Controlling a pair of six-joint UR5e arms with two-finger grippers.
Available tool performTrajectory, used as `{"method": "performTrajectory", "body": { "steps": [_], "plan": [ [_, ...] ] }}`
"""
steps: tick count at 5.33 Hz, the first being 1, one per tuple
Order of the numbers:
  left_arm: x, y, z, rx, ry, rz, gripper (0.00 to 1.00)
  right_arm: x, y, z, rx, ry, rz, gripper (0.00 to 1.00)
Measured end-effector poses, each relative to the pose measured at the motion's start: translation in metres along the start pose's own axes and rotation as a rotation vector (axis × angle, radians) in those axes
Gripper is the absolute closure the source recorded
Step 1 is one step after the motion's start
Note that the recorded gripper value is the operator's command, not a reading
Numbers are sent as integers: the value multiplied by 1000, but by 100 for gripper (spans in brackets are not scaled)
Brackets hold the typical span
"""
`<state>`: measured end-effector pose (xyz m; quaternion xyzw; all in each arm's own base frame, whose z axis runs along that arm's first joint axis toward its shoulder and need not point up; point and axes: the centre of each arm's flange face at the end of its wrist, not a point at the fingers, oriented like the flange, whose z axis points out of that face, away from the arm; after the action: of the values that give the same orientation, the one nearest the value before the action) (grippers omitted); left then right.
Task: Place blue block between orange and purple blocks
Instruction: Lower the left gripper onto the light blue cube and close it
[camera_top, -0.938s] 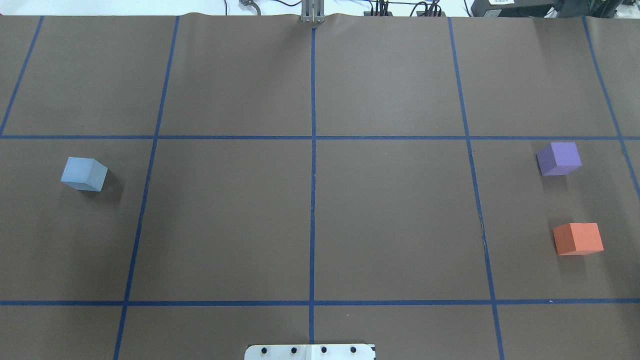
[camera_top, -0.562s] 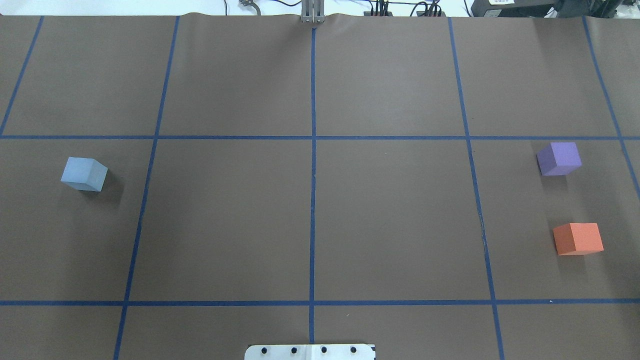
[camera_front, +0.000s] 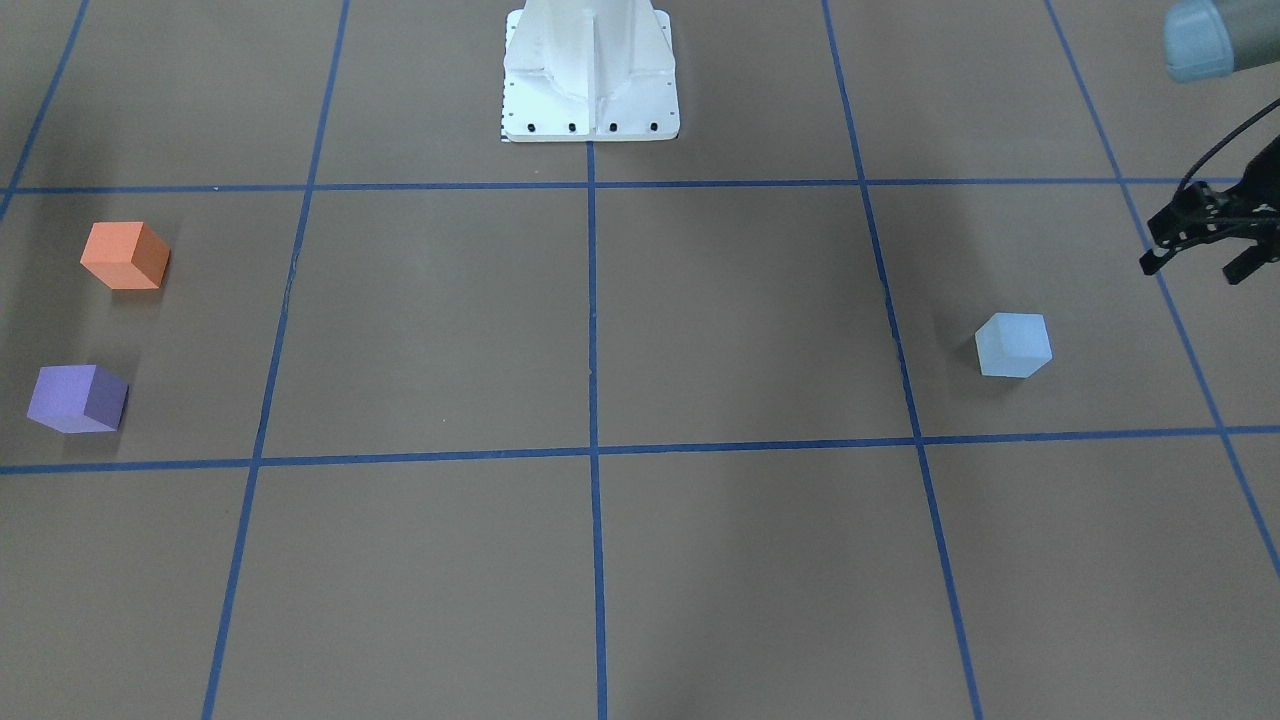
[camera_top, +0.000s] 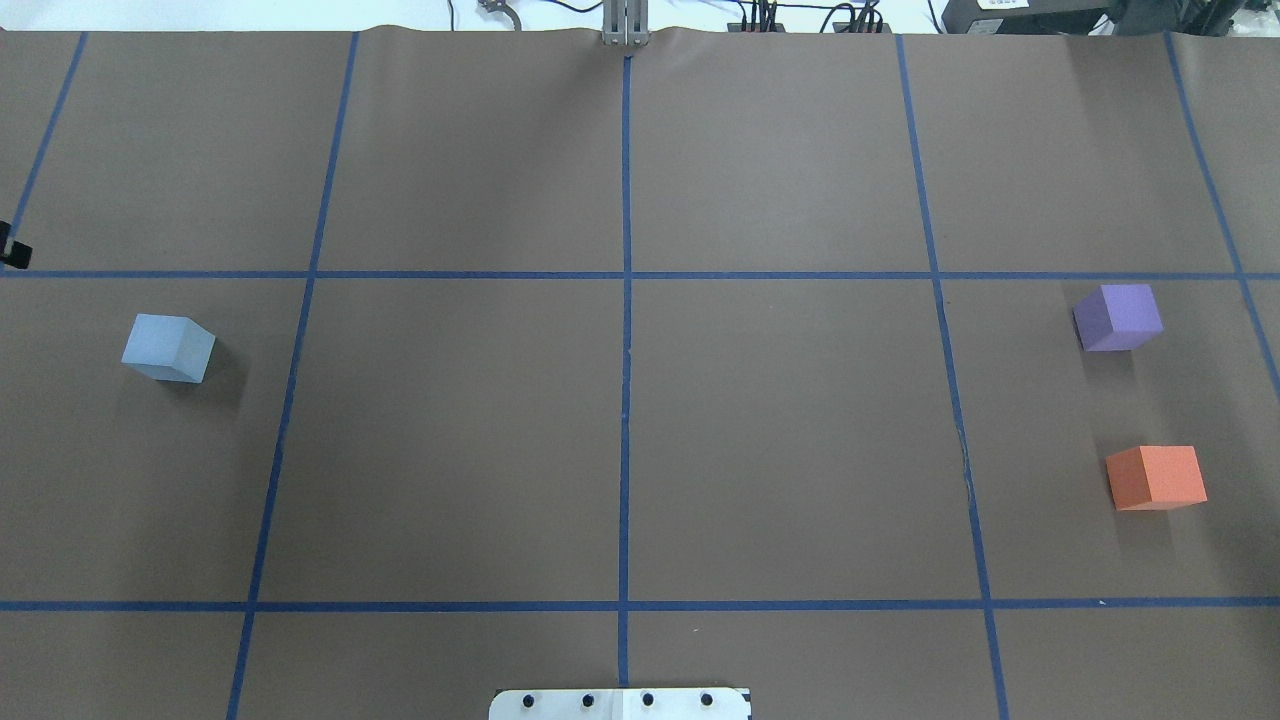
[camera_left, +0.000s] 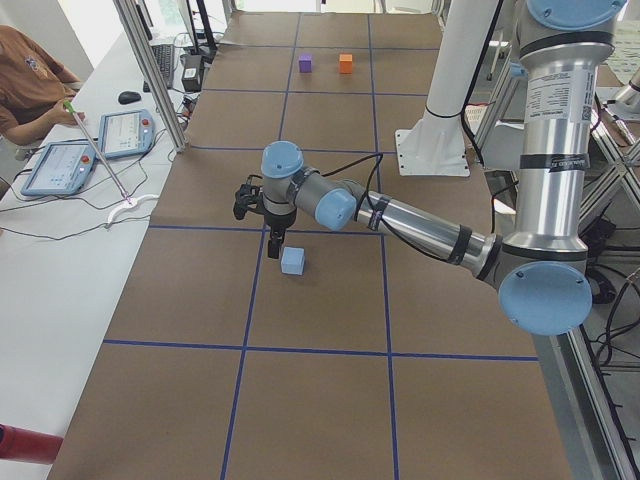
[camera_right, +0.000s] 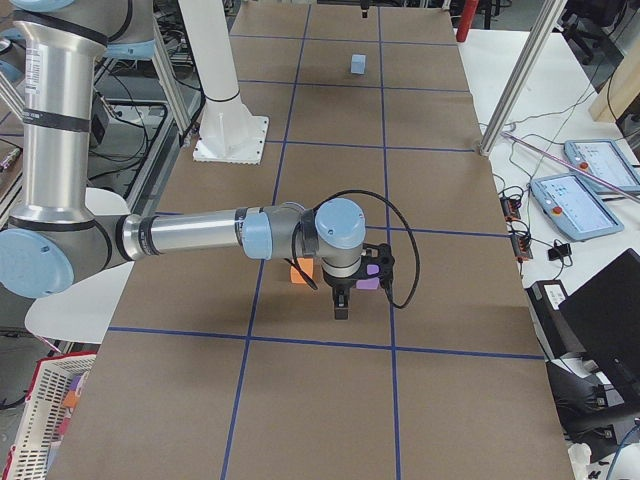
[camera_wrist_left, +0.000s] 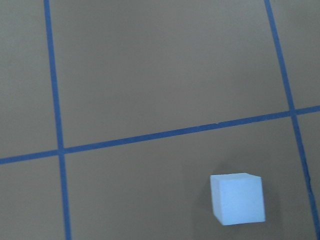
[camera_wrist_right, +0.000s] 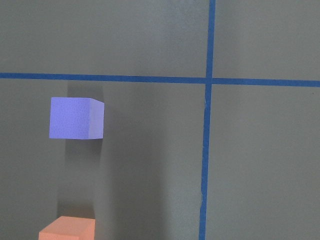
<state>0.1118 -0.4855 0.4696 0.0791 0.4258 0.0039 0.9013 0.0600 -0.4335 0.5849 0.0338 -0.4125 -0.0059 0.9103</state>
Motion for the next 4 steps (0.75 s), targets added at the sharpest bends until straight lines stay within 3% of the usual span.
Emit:
{"method": "performTrajectory", "body": {
  "steps": [4],
  "plan": [
    [54, 29, 89, 27, -59, -22, 0, -5, -5, 2, -4, -5, -9, 0]
  ]
}}
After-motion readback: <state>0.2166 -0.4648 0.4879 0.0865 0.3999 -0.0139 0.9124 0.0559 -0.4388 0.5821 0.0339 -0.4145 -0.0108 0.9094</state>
